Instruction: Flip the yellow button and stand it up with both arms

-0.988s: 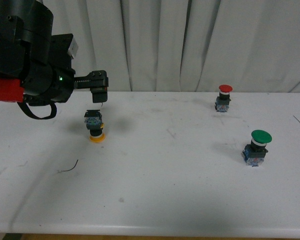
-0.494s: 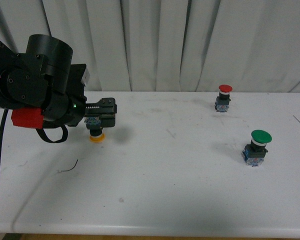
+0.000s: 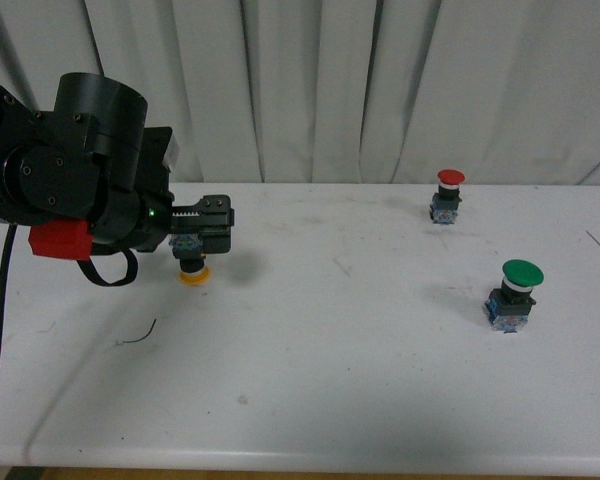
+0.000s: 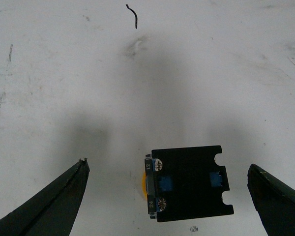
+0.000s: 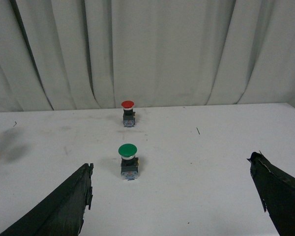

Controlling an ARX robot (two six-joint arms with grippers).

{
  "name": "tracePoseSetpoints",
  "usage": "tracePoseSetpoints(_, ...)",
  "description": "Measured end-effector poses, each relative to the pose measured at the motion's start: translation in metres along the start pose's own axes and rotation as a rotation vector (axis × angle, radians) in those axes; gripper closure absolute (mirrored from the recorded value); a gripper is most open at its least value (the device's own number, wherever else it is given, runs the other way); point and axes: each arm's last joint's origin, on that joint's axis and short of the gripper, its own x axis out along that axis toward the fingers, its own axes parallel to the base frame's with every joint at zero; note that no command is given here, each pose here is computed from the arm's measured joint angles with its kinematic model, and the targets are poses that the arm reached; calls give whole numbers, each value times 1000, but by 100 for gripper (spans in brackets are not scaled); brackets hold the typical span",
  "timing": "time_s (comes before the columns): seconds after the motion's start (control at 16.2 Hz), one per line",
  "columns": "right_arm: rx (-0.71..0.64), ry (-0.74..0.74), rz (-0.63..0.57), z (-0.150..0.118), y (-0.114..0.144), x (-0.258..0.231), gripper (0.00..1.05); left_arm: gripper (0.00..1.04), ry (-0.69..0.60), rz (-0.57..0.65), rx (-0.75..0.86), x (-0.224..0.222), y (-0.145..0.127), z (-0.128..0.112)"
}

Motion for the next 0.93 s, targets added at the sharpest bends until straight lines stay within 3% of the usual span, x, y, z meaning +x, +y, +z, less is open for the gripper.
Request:
tracePoseSetpoints(0.12,0,0,0,0,0,0,6,23,-2,-1,3,0,-1,0)
tracePoseSetpoints(0.25,0,0,0,0,0,0,6,68,-1,-27,9,-1,-10,-1)
tracePoseSetpoints(0.56,0,0,0,0,0,0,6,69,-40,-63,12,-28,-15,9)
tracePoseSetpoints(0.74,0,0,0,0,0,0,6,69,-153,-129,41,-91,-31,19)
tracePoseSetpoints(0.93,0,0,0,0,0,0,6,69,-227,-220,81,-160,-47,-1)
